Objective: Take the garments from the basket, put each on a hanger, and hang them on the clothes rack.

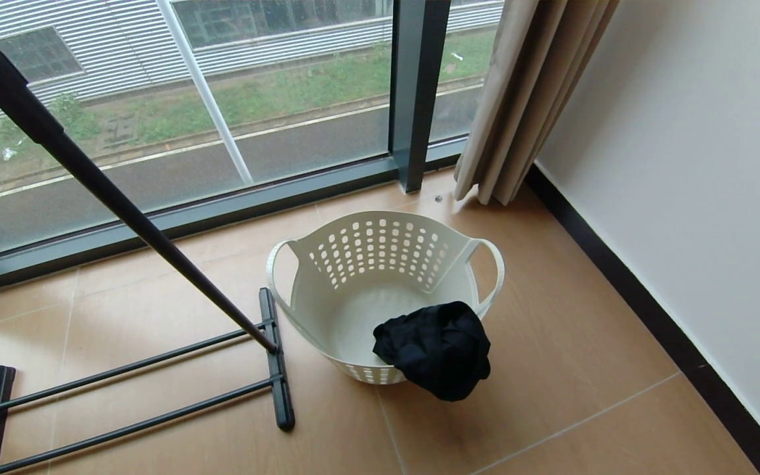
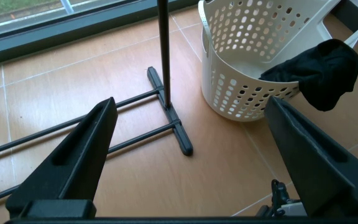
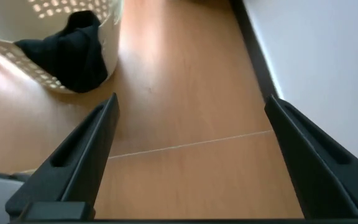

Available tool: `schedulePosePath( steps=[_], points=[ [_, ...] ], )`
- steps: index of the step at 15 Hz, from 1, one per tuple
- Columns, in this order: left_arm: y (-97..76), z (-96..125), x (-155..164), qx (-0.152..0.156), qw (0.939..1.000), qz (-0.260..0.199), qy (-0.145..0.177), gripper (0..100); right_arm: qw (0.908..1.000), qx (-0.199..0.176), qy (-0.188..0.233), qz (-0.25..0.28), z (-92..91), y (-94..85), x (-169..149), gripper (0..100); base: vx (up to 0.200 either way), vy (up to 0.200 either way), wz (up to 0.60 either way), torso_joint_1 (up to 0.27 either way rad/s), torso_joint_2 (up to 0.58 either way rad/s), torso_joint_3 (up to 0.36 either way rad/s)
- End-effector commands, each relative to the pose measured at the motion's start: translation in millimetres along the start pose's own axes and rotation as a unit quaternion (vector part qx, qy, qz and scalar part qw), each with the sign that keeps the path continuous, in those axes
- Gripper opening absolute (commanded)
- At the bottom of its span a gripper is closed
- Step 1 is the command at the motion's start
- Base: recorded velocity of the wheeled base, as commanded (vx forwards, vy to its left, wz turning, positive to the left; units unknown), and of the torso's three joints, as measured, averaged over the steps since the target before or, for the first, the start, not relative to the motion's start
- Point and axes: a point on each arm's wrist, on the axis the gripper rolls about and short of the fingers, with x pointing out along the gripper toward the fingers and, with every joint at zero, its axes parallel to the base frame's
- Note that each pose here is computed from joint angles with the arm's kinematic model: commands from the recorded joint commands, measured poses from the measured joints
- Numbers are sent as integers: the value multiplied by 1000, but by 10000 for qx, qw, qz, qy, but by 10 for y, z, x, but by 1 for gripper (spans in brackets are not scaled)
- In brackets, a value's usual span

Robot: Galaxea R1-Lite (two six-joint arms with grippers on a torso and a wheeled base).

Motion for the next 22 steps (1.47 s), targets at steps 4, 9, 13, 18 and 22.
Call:
schedulePosePath(
  steps=[4, 9, 13, 18, 22],
  points=[
    [0, 0, 0, 0, 10000, 1, 1, 100, 9773, -217, 1423, 1552, 764, -95, 857, 100, 0, 0, 0, 0, 0, 0],
    [0, 0, 0, 0, 10000, 1, 1, 100, 9431, -2132, 1252, 2222, 933, 252, 1725, 100, 0, 0, 0, 0, 0, 0],
    [0, 0, 0, -8, 10000, 1, 1, 100, 8828, -3843, 1003, 2509, 992, 877, 2584, 100, 0, 0, 0, 0, 0, 0],
    [0, 0, 0, -16, 10000, 8, 1, 100, 8038, -5486, 766, 2171, 1041, 1150, 3309, 100, 0, 0, 0, 0, 0, 0],
    [0, 0, 0, -16, 10000, 8, 1, 100, 7797, -5844, 816, 2092, 940, 1301, 3636, 100, 0, 0, 0, 0, 0, 0]
  ],
)
